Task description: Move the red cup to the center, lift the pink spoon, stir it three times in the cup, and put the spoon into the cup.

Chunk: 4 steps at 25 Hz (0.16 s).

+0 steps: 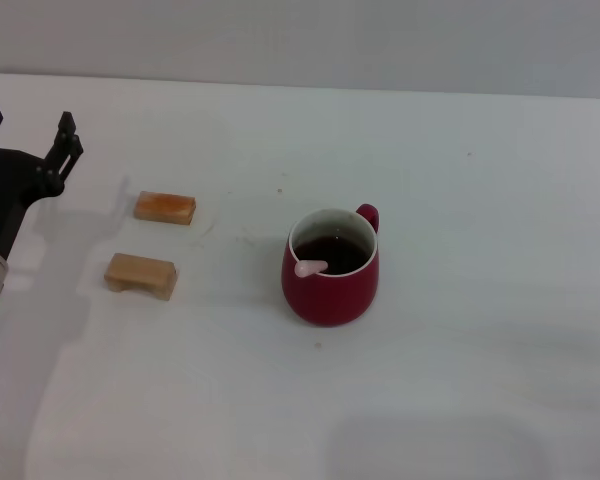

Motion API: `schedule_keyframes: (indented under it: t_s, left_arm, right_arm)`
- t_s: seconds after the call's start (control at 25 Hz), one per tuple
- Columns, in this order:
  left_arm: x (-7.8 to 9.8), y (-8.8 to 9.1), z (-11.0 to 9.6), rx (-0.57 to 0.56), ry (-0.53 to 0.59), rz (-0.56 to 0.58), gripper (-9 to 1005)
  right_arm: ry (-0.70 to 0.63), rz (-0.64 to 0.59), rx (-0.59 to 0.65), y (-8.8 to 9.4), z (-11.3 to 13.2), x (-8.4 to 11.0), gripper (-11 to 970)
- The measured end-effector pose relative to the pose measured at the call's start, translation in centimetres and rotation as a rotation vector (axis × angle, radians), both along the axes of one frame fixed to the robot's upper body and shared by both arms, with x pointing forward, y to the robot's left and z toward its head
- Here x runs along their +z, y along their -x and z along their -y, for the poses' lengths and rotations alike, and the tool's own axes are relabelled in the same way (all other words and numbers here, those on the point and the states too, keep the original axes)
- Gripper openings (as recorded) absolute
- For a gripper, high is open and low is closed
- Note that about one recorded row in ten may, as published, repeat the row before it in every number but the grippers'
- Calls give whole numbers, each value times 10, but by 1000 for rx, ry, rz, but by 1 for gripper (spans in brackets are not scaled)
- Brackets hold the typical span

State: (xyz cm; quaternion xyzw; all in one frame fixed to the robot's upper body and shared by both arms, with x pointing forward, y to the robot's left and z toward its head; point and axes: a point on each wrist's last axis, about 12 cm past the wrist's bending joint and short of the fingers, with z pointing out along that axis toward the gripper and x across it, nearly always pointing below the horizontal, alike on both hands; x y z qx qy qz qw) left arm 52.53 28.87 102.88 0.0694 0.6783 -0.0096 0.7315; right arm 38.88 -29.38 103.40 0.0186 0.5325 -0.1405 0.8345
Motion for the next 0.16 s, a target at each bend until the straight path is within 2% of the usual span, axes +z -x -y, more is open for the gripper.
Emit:
schedule_keyframes:
  t_s: [0.16]
  left_arm:
    - [1, -2, -4, 18, 2, 1, 837]
  right_arm:
    - [-9, 2, 1, -1, -2, 0, 0]
